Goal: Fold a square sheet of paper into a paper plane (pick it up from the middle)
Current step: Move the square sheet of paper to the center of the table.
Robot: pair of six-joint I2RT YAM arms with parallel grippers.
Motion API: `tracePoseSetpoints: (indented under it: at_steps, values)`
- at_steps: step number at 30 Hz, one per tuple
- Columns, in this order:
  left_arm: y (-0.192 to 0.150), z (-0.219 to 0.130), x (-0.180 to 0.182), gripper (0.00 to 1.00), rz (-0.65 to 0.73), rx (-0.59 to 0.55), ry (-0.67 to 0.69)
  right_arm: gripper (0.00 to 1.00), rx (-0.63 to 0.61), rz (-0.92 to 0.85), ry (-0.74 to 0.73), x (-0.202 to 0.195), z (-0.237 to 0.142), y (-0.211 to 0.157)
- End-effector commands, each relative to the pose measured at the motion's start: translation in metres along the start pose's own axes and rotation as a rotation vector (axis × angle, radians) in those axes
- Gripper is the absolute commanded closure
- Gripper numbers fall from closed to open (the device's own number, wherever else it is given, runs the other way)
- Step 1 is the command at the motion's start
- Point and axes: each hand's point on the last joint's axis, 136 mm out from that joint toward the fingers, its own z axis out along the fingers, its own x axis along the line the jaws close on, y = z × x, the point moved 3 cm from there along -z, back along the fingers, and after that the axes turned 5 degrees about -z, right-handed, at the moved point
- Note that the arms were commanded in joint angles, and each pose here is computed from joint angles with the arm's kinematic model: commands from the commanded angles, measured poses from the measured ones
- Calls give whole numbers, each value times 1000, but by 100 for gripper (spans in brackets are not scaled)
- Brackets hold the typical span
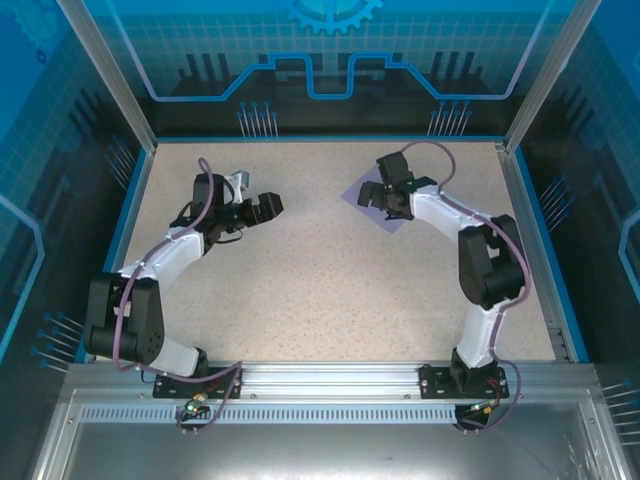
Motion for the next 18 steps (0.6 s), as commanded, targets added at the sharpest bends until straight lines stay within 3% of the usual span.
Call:
tracePoseSetpoints:
  at_steps: [1, 7, 18]
  values:
    - [1, 3, -8, 1, -1, 25, -14, 1, 65, 20, -127, -6, 13, -8]
    - [-1, 6, -4, 1, 2, 48, 3, 1, 122, 56, -230, -10, 36, -6]
    - [-8, 13, 4, 1, -12, 85, 18, 1, 216, 8, -250, -6, 61, -28]
